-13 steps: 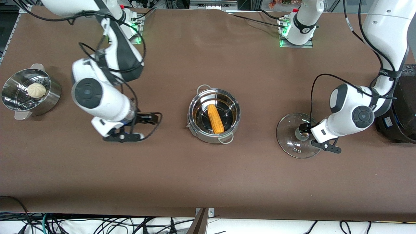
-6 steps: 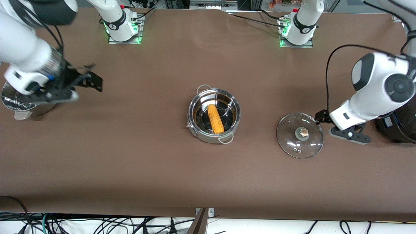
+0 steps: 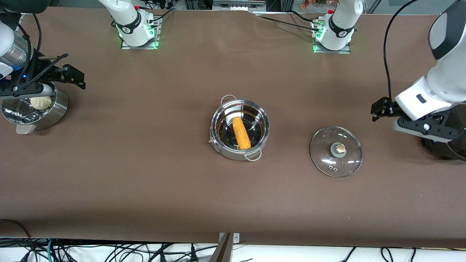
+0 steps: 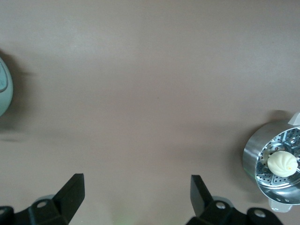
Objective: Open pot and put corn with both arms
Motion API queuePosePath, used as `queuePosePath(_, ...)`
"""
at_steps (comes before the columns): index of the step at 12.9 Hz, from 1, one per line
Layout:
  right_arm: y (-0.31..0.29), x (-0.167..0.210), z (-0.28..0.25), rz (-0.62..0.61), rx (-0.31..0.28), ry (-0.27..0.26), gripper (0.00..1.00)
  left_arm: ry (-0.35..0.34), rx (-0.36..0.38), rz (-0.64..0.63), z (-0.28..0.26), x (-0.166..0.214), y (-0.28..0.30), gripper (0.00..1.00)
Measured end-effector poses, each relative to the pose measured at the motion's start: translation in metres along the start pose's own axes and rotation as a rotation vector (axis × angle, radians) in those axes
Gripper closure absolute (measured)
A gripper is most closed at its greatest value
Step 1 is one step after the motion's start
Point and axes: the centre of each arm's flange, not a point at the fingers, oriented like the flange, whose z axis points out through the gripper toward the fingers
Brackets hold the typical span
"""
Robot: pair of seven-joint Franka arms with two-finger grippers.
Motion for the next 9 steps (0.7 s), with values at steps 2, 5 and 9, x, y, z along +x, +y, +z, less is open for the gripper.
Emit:
queuePosePath(2, 0.002, 0.001, 0.002, -0.001, 0.001, -0.004, 0.00, 0.008, 0.040, -0.025, -0.023, -0.015, -0.002, 0.00)
queuePosePath(5, 0.008, 0.001, 0.002, 0.009, 0.002, -0.003, 0.00, -0.012, 0.057, -0.109, -0.023, -0.035, -0.041, 0.00)
queuePosePath(9, 0.018, 0.001, 0.000, 0.029, 0.003, 0.003, 0.00, -0.029, -0.052, -0.238, -0.017, -0.061, -0.034, 0.00)
